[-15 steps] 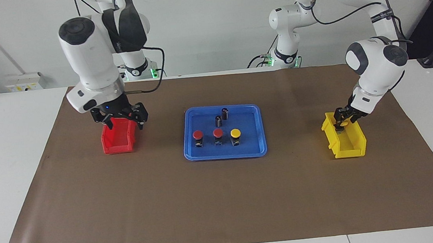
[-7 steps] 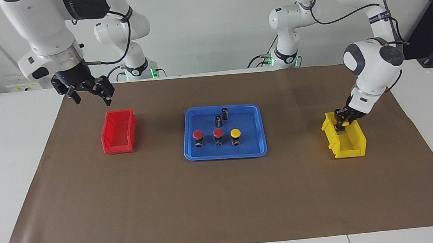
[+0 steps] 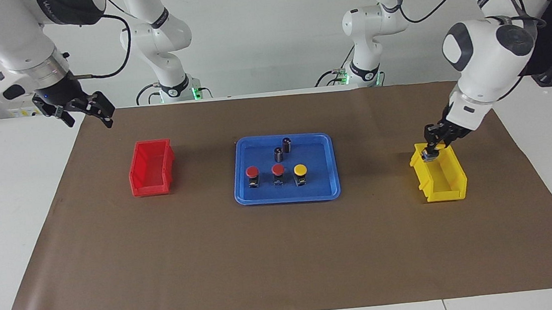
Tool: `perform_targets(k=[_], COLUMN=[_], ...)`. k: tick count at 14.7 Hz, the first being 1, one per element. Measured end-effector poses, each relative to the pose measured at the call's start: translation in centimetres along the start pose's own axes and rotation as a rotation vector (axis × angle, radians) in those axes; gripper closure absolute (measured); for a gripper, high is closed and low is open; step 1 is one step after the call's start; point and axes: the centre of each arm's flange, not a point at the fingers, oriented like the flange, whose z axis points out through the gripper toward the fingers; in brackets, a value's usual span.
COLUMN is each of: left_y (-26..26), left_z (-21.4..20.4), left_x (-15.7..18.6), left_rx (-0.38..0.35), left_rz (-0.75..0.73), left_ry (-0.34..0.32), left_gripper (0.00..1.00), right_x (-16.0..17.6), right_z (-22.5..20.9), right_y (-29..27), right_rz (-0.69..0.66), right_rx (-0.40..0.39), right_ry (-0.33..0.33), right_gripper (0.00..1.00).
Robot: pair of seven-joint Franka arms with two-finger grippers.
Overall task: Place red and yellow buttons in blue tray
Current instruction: 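Carry the yellow button into the blue tray with the left gripper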
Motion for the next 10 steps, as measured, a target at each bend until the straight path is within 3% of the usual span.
perform_targets(k=[5, 10], left_y=[16.0, 23.5], left_z=[7.4, 10.3], left_x=[-3.9, -8.3], left_rx=[-0.033, -0.030], left_rz=[-0.083, -0.089], left_ry=[0.039, 0.019], left_gripper=[0.59, 0.59], right_x=[0.0, 0.0], right_z=[0.0, 0.1], right_y=[-0.1, -0.1], right_rz=[-0.001, -0.002], right_rx=[0.000, -0.001], right_ry=[-0.001, -0.003], right_gripper=[0.00, 0.00])
